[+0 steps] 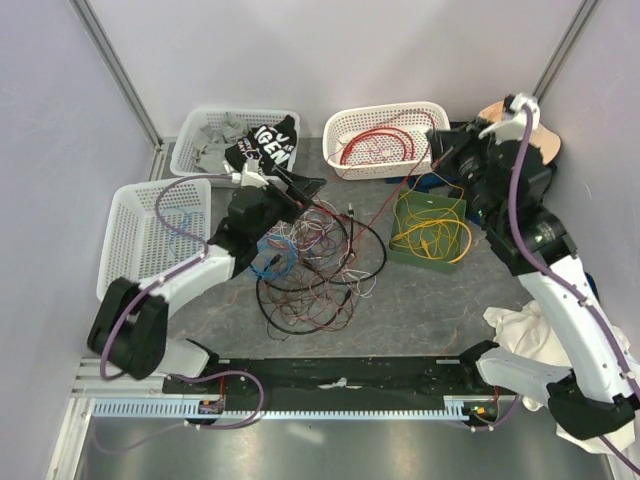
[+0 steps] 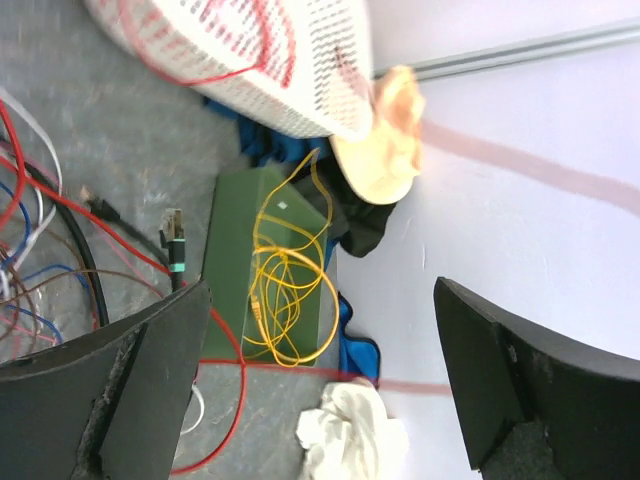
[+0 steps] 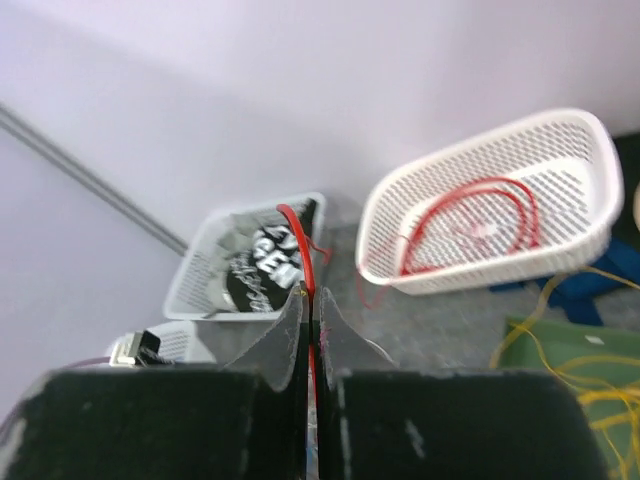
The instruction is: Untangle the cables
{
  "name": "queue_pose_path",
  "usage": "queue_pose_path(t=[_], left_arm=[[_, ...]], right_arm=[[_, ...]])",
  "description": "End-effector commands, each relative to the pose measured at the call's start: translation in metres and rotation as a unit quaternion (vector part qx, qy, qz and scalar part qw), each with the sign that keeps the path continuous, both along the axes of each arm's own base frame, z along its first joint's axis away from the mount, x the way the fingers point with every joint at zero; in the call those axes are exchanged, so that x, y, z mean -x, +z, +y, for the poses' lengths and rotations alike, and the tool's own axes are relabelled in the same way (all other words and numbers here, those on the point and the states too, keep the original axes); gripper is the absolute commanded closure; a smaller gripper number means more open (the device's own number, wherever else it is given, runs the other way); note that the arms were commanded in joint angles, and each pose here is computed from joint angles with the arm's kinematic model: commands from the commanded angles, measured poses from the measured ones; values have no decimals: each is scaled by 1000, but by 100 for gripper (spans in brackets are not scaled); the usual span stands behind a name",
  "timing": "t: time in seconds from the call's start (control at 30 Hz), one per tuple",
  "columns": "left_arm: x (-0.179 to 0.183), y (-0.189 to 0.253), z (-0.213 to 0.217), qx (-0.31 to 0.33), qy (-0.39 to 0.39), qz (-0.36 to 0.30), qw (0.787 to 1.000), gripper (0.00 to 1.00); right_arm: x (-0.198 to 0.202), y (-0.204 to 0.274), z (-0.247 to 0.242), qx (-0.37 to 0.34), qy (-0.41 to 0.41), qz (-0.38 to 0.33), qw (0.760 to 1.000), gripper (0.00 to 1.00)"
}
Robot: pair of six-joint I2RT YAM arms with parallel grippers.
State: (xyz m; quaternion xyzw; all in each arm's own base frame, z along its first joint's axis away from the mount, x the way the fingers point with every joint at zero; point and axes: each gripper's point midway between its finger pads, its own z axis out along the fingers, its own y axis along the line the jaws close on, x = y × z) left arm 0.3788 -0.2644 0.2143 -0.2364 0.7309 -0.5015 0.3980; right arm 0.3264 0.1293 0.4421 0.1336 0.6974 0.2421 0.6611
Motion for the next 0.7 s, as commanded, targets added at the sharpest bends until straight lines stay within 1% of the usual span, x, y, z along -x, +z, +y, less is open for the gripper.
queue_pose_path(t=[0.0,0.03,0.1,0.13,0.2,0.23,0.3,0.33,0.4,0.43,0.5,0.53,0.6,0.63,0.67], left_arm=[[22,41,33,-61,32,-111,991,0],[28,40,37,-81,29,-132,987,0],[40,71,42,-79,30,-200,976,0],[48,71,41,-105,21,-233,967,0],[57,83,38,-124,15,-280,952,0],[66,88,32,-151,-3,-314,938,0],[80,94,18,-179,-25,-354,917,0],[84,98,17,-215,-27,-389,895,0],[94,103,9,-246,-36,-430,868,0],[104,106,0,-272,-44,-467,840,0],[110,108,-6,-285,-45,-500,816,0],[117,114,-9,-282,-39,-532,797,0],[119,110,-15,-281,-42,-550,785,0],[121,112,-19,-287,-47,-569,769,0],[118,109,-24,-290,-50,-573,765,0]], right_arm=[[5,57,19,-12,55,-38,998,100],[11,81,19,-25,61,-59,996,100],[9,90,29,-33,83,-59,994,100],[14,108,29,-43,88,-73,992,100],[12,110,39,-46,109,-62,991,100],[15,118,40,-52,114,-68,990,100],[18,125,45,-63,129,-69,987,100],[19,127,47,-66,135,-69,986,100],[18,127,53,-69,150,-61,985,100],[21,133,54,-74,155,-65,983,100],[18,132,57,-78,157,-57,983,100],[23,136,62,-80,176,-60,979,100],[24,136,65,-84,185,-55,978,100],[26,138,66,-85,189,-57,977,100],[26,137,66,-86,189,-56,977,100]])
